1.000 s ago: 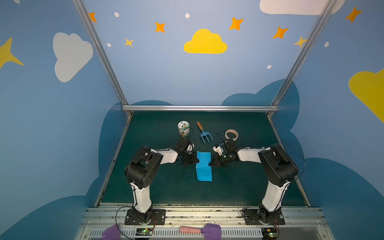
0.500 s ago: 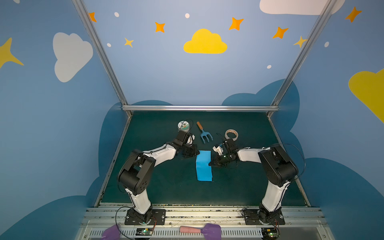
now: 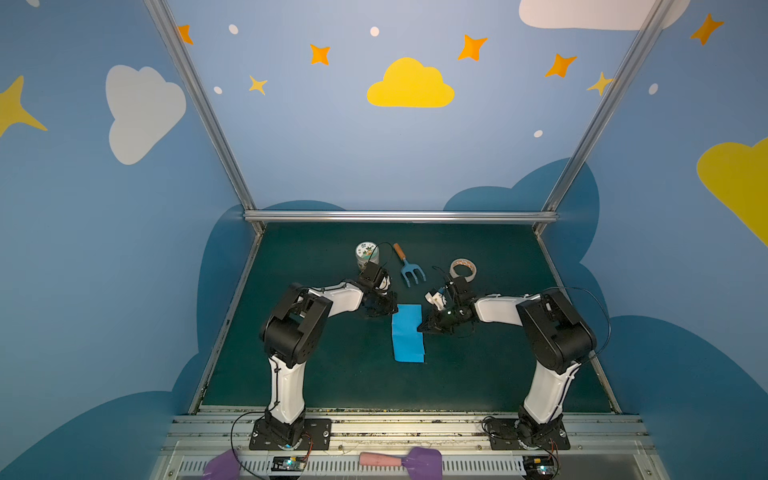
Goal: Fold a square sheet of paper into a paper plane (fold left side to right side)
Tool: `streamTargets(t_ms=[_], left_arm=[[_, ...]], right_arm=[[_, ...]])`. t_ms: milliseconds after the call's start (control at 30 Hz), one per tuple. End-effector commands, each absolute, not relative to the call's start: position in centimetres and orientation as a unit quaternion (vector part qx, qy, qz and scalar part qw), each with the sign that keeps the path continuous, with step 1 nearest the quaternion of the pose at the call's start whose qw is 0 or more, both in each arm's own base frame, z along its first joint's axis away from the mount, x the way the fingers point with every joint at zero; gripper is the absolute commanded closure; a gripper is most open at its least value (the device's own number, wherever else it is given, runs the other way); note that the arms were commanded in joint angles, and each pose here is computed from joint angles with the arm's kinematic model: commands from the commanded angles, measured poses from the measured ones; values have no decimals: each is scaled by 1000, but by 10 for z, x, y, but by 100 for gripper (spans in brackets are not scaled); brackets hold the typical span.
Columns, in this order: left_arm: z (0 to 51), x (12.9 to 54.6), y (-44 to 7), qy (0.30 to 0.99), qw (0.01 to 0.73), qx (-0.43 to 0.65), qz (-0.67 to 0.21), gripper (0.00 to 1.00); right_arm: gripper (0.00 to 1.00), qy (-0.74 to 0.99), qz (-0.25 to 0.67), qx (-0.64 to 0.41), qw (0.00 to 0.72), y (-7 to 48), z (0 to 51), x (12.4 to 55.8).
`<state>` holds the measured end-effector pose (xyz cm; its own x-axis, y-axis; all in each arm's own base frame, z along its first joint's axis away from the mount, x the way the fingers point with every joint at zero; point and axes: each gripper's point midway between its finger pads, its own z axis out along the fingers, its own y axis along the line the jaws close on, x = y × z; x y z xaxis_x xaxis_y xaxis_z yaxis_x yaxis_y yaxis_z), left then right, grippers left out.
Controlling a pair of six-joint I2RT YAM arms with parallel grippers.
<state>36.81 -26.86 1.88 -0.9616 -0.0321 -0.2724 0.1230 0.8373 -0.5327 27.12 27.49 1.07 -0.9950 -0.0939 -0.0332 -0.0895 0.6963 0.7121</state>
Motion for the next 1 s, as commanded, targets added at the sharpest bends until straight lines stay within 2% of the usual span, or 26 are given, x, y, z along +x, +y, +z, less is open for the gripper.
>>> streamTargets(t_ms=[0,133,233,333,533,700,967], left_arm=[[-4,357,-231,969,121,1,-216,96],[-5,355,-209,969,127,-22,-209,96],[18,356,-204,964,151,-22,-219,96],[50,350,-213,954,164,-8,-251,96],[86,307,-255,937,159,46,-307,96],[77,275,-280,935,145,69,-317,96],[44,247,-289,936,121,63,-324,96]], right_arm=[[100,-970,-237,-3,53,222,-54,242],[100,-970,-236,-5,52,221,-55,242],[100,-971,-235,-6,51,220,-56,241],[100,-971,-235,-7,50,220,-56,241],[100,-970,-236,-4,50,220,-56,241],[100,-971,-233,-2,51,220,-56,241],[100,-973,-225,-1,54,218,-59,241]])
